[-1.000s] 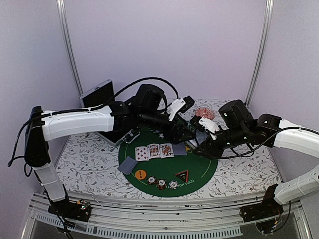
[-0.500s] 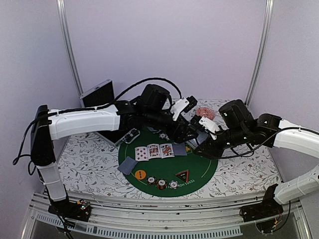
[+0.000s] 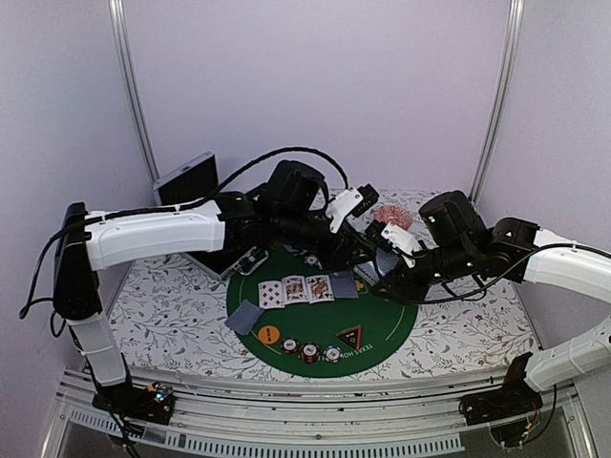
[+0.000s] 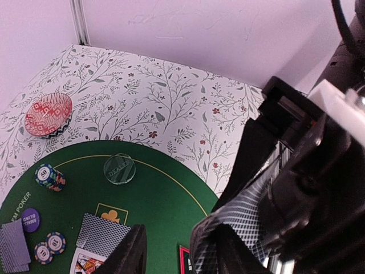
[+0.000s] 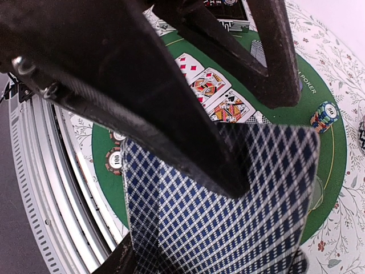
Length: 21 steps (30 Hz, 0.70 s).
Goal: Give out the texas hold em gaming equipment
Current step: Pick up the poker card from the face-down deck piles.
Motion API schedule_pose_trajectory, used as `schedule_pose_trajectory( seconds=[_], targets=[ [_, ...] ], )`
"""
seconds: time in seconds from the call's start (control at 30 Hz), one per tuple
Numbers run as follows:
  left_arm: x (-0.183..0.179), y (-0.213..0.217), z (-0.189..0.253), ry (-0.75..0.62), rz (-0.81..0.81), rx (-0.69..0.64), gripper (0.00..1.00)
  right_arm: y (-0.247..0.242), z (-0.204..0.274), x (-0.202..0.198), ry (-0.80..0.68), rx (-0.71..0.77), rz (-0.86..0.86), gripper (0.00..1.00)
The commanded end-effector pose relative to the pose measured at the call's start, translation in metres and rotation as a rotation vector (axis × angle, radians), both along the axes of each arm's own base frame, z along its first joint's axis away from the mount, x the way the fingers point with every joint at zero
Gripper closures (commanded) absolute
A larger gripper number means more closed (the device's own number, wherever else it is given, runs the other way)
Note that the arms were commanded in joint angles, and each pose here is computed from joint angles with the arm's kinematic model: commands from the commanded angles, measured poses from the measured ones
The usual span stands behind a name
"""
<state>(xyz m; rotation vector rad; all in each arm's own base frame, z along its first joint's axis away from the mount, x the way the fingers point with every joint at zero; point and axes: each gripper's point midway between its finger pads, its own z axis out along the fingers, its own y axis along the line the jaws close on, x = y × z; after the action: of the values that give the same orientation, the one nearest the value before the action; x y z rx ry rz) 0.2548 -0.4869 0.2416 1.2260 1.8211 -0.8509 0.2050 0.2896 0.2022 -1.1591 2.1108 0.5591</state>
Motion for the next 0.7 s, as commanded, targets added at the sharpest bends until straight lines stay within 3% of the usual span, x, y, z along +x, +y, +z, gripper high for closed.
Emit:
schedule_pose_trajectory(
  seconds=[0.0,0.3,0.67],
  targets=[
    [-0.007,0.008,0.008,-0.002,-0.014,-0.001,0.59,0.004,0.011,-0.001,-0.016,0.037,0.012,0.52],
    [-0.009,0.013,0.016,-0.014,-0.015,-0.007,0.69,0.003,0.012,-0.001,-0.016,0.039,0.01,0.52],
    [-0.018,0.013,0.022,0.007,-0.056,-0.013,1.0,0.001,0.011,-0.002,-0.017,0.036,0.002,0.52]
  ],
)
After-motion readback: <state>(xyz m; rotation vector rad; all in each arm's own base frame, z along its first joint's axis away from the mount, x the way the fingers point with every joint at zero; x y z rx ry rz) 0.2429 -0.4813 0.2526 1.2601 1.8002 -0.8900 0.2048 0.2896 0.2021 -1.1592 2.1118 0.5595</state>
